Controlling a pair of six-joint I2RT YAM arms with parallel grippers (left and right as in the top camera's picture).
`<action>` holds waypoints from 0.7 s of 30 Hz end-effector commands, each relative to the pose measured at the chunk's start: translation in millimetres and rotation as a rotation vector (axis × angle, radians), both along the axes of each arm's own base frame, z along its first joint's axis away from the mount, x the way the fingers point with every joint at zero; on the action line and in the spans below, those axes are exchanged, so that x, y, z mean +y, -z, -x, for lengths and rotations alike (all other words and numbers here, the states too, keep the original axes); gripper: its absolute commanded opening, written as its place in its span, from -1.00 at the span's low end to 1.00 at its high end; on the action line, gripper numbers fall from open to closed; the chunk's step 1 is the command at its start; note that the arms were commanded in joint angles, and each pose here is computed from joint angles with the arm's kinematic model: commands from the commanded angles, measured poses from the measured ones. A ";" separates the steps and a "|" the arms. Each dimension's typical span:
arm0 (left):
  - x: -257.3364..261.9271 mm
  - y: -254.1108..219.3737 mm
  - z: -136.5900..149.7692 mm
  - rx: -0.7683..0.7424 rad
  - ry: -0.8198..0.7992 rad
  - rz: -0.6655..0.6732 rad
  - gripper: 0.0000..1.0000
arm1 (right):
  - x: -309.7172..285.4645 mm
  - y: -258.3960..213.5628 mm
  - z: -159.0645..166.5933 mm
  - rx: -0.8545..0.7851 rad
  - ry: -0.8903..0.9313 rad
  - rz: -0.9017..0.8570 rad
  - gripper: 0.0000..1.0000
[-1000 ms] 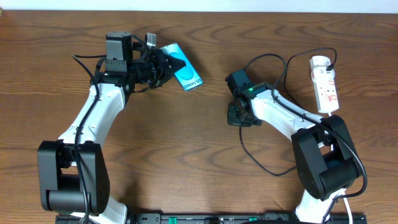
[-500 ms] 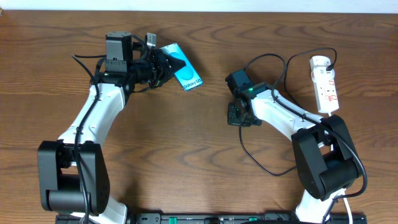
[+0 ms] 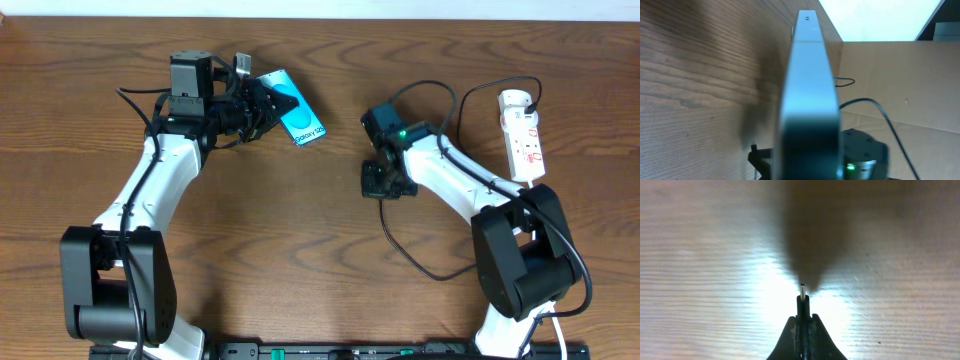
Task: Plug charger to phone and switch on socket
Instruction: 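Lift the connector with the right gripper toward the phone's bottom port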
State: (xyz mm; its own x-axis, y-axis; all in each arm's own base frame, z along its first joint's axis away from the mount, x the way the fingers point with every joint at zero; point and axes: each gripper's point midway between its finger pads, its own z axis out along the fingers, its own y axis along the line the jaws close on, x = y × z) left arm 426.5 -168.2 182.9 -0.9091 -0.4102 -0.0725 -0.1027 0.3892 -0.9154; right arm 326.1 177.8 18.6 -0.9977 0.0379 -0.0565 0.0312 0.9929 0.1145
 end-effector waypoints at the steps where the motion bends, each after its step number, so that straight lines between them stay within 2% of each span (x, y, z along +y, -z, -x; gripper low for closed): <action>1: -3.0 -0.4 3.3 -0.018 0.030 0.006 -0.85 | 16.1 -28.4 -14.6 -0.042 -0.106 -0.061 -0.98; 5: -2.2 -0.5 3.0 -0.019 0.028 0.006 -0.86 | 40.6 -54.7 -16.3 -0.046 -0.230 -0.192 -0.98; 10: 8.2 -1.9 0.2 -0.018 0.012 0.016 -0.86 | 79.3 -101.1 0.1 -0.021 -0.466 -0.566 -0.98; 21: 38.3 -6.2 -6.6 -0.019 -0.034 0.045 -0.85 | 71.1 -145.6 24.7 -0.063 -0.689 -0.926 -0.98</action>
State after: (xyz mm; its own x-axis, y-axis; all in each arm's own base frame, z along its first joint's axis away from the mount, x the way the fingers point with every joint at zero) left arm 436.4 -133.4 185.6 -0.8811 -0.4687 -0.0630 -0.1273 0.3633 -0.9229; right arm 305.9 237.4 127.7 -0.9029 -0.4095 -0.1308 -0.3679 0.5786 0.7279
